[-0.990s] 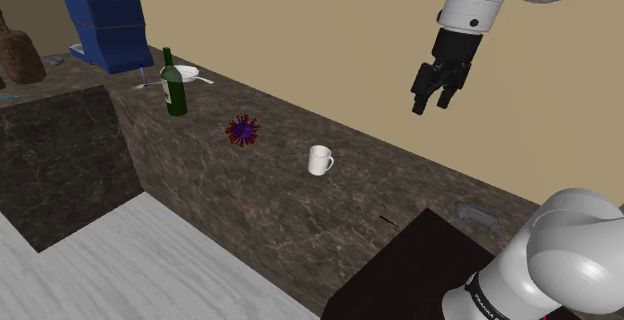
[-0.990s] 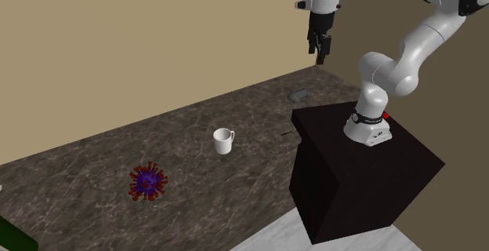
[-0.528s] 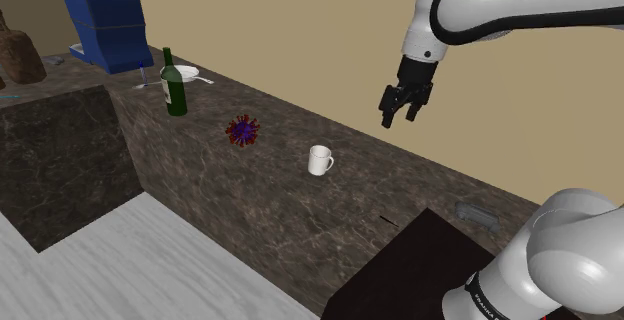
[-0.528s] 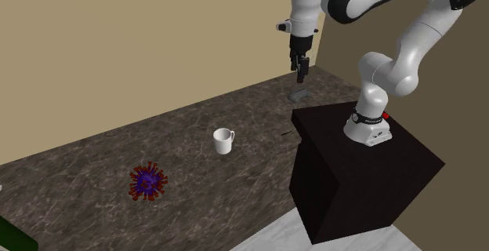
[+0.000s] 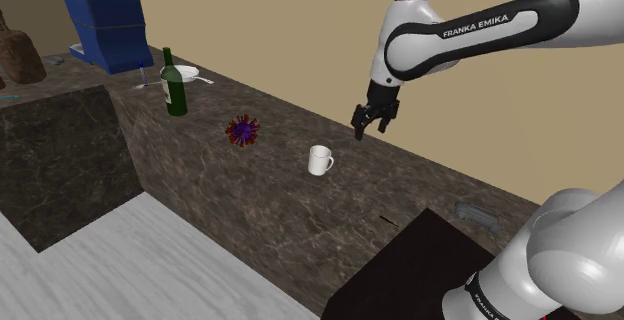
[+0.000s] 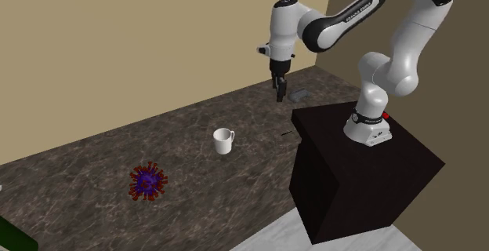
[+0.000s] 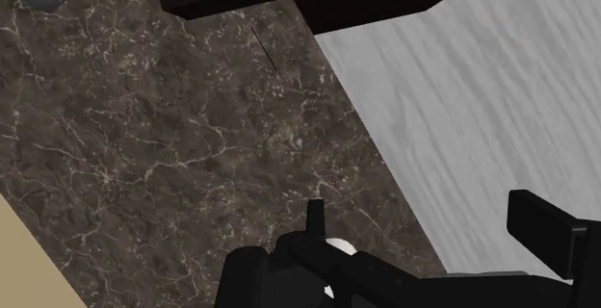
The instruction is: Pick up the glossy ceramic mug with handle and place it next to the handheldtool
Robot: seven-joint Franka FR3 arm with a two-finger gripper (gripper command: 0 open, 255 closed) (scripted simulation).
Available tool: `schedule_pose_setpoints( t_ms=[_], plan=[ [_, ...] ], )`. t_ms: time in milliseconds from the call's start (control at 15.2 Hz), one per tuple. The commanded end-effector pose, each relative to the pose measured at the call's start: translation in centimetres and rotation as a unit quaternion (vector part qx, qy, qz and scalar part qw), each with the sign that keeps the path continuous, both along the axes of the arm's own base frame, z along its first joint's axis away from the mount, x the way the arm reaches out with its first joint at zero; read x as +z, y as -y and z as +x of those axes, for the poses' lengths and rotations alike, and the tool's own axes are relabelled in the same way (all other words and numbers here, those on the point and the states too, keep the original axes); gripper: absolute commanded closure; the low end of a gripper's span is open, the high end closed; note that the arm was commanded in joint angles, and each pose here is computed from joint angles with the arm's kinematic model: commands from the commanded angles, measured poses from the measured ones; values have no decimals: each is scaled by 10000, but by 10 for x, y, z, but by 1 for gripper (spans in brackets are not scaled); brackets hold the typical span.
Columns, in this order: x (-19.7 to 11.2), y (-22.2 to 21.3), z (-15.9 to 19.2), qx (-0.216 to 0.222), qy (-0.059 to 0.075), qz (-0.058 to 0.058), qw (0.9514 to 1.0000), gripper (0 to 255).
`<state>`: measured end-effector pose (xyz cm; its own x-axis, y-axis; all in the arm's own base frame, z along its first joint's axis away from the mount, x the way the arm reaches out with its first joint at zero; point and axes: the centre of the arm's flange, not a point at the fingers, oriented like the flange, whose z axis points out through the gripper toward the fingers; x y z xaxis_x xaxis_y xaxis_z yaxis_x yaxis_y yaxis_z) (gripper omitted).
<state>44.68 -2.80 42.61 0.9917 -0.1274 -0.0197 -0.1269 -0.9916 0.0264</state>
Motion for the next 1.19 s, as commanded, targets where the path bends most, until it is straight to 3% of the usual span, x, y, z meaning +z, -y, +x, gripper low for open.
schedule_pose_setpoints(
  t_ms=[0,1122],
  plan=[
    [-19,2,19,6,36,-21,10000,0],
    [-179,16,169,60,256,-189,9995,0]
  ],
)
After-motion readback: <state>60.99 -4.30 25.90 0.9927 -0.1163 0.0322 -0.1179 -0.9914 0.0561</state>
